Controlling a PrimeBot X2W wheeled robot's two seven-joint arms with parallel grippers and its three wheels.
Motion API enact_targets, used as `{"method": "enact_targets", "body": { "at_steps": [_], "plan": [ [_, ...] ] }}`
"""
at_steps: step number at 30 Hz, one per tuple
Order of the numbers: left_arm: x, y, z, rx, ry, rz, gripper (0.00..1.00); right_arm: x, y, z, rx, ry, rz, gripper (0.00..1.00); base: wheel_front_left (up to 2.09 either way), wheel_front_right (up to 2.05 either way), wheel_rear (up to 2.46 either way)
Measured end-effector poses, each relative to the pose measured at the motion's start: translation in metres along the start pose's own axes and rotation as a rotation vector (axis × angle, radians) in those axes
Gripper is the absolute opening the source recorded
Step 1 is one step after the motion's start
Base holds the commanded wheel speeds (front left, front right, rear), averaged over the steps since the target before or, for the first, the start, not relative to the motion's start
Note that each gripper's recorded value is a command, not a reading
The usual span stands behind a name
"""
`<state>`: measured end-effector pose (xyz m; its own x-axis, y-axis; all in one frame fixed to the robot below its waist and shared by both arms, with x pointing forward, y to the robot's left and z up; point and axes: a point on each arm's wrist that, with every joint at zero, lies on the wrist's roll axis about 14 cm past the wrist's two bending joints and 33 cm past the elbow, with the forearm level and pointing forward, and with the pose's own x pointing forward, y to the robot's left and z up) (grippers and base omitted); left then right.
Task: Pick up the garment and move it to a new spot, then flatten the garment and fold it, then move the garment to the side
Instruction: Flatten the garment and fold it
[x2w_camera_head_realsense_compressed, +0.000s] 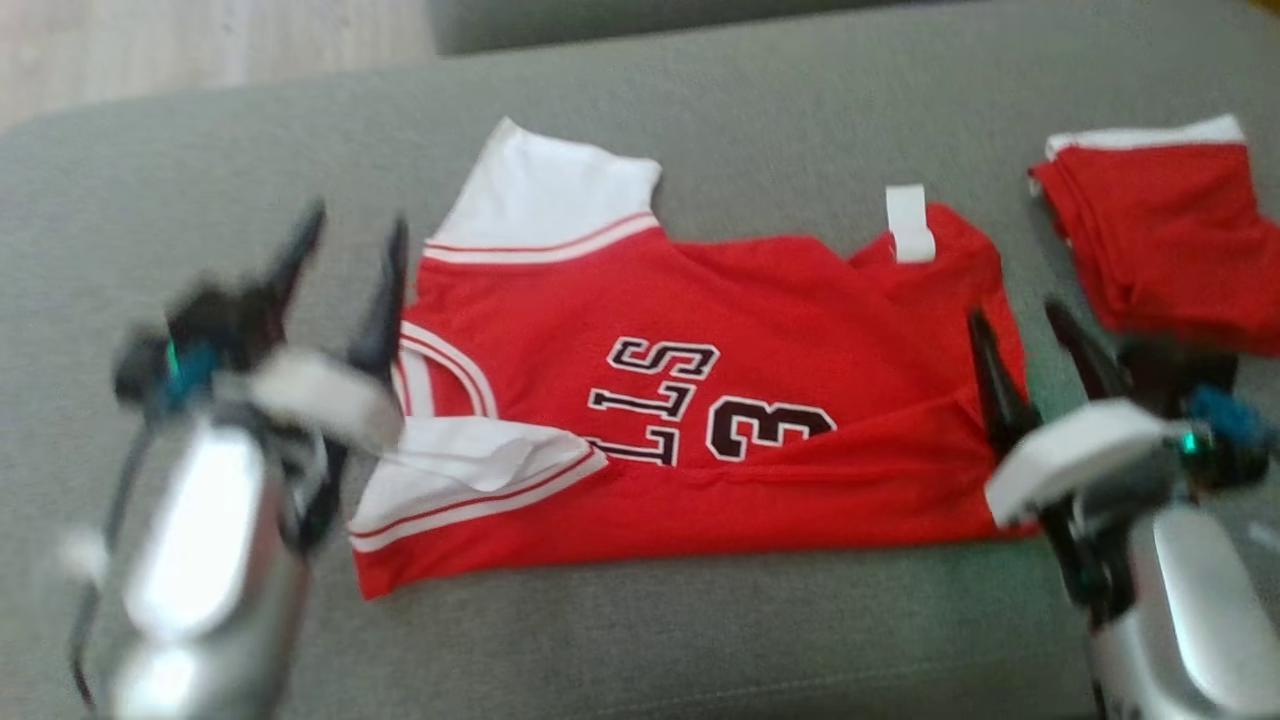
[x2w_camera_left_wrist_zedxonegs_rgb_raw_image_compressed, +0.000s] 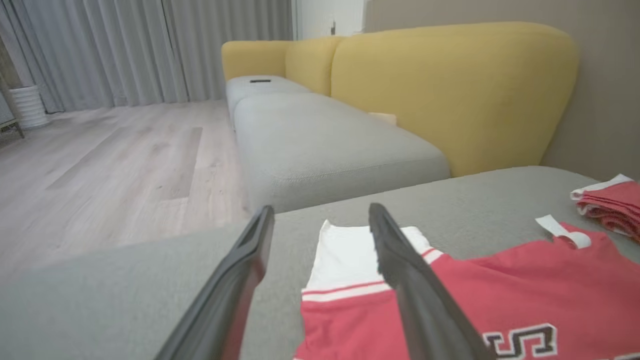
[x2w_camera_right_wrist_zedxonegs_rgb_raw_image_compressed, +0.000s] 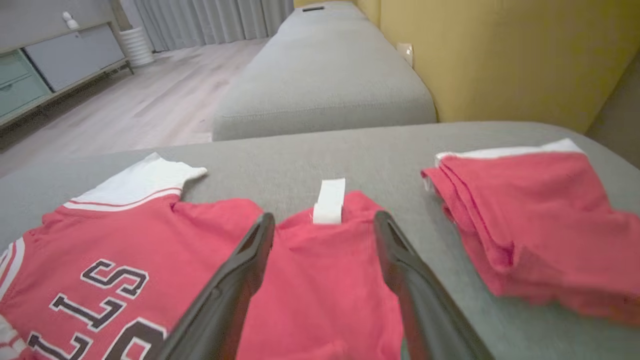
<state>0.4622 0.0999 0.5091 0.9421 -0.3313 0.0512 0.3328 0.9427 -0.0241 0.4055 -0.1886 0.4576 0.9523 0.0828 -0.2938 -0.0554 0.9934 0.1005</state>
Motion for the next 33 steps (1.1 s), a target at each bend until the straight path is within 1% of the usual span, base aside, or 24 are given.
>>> {"method": "enact_targets", "body": {
  "at_steps": [2, 4, 7, 11, 13, 17, 20, 22, 26, 33],
  "plan": [
    [0.027, 0.001, 0.005, 0.047, 0.021, -0.044, 1.0, 0.012, 0.002, 0.013, -0.021, -0.025, 0.014, 1.0, 0.0, 0.0, 0.0],
    [0.054, -0.004, 0.003, 0.09, 0.081, -0.102, 1.0, 0.022, 0.001, 0.022, -0.043, -0.039, 0.019, 1.0, 0.0, 0.0, 0.0],
    [0.086, -0.019, -0.007, 0.103, 0.182, -0.204, 1.0, 0.034, -0.005, 0.028, -0.07, -0.045, 0.014, 1.0, 0.0, 0.0, 0.0],
    [0.108, -0.021, -0.037, 0.079, 0.363, -0.279, 1.0, 0.049, -0.016, 0.032, -0.105, -0.039, 0.003, 1.0, 0.0, 0.0, 0.0],
    [0.114, -0.016, -0.053, 0.12, 0.442, -0.31, 1.0, 0.055, -0.019, 0.034, -0.116, -0.04, 0.002, 1.0, 0.0, 0.0, 0.0],
    [0.127, -0.005, -0.079, 0.13, 0.563, -0.324, 1.0, 0.065, -0.025, 0.032, -0.134, -0.031, -0.004, 1.0, 0.0, 0.0, 0.0],
    [0.141, 0.006, -0.092, 0.15, 0.602, -0.309, 1.0, 0.07, -0.03, 0.029, -0.138, -0.022, -0.007, 1.0, 0.0, 0.0, 0.0],
    [0.15, 0.007, -0.1, 0.136, 0.622, -0.307, 1.0, 0.074, -0.031, 0.028, -0.146, -0.018, -0.006, 1.0, 0.0, 0.0, 0.0],
    [0.16, 0.007, -0.121, 0.146, 0.665, -0.313, 1.0, 0.081, -0.037, 0.025, -0.152, -0.006, -0.012, 1.0, 0.0, 0.0, 0.0],
    [0.166, 0.003, -0.155, 0.166, 0.746, -0.341, 1.0, 0.091, -0.048, 0.017, -0.176, 0.024, -0.028, 1.0, 0.0, 0.0, 0.0]
  ]
}}
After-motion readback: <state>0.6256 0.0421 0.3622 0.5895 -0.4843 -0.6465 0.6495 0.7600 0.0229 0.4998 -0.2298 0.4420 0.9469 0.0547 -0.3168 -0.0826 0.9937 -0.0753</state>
